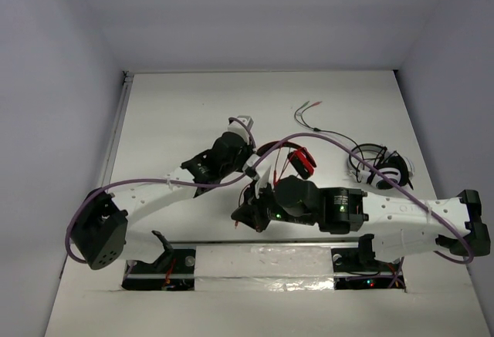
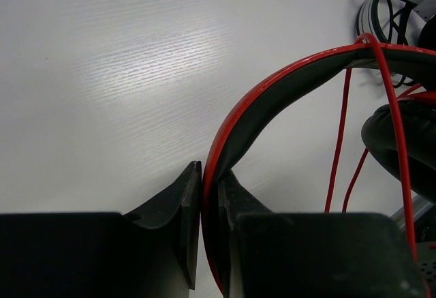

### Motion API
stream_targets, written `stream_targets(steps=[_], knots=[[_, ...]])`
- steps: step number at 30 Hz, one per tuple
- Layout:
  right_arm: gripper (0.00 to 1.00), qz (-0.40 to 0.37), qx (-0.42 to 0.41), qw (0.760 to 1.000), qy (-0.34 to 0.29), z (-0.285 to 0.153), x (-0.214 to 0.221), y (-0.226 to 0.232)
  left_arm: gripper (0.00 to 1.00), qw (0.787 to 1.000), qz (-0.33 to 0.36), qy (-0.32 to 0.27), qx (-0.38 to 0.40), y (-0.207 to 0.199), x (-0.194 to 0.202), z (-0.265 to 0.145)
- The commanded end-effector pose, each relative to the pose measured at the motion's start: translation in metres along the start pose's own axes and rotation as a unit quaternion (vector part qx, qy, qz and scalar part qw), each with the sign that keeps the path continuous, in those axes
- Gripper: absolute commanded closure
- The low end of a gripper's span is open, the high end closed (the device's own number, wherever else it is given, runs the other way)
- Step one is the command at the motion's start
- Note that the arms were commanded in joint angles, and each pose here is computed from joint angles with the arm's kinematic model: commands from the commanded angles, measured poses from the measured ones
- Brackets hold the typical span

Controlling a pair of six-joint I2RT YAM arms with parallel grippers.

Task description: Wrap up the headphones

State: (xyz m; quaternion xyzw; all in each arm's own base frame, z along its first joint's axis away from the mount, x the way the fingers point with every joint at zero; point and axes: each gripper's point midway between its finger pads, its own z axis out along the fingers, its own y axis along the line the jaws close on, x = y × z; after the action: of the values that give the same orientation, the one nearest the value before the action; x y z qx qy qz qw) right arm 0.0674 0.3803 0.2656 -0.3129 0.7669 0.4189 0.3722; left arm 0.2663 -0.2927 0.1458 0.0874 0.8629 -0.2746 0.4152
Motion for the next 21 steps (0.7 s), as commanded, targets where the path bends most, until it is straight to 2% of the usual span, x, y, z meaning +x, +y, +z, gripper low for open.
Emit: stream_targets(steps=[1,7,13,17,21], knots=[[1.00,-0.002,-0.044,0.998,-0.038,-0.005,-0.024,0.020,1.00,0.995,-0.026,-0.071,0.065,-0.037,-0.055,-0.013],[1.00,0.010,-0.011,0.995,-0.097,-0.019,-0.057,0.012,1.00,0.995,-0.036,-0.054,0.078,-0.029,-0.027,-0.009],[1.00,0.026,0.034,0.991,-0.127,-0.016,-0.061,-0.006,1.00,0.995,-0.026,-0.037,0.084,-0.026,-0.008,-0.006],[1.00,0.037,0.075,0.979,-0.184,-0.034,-0.083,-0.027,1.00,0.995,-0.017,-0.037,0.096,-0.028,-0.003,-0.013],[1.00,0.047,0.117,0.969,-0.212,-0.049,-0.092,-0.051,1.00,0.993,-0.006,-0.029,0.112,-0.032,0.006,-0.018]])
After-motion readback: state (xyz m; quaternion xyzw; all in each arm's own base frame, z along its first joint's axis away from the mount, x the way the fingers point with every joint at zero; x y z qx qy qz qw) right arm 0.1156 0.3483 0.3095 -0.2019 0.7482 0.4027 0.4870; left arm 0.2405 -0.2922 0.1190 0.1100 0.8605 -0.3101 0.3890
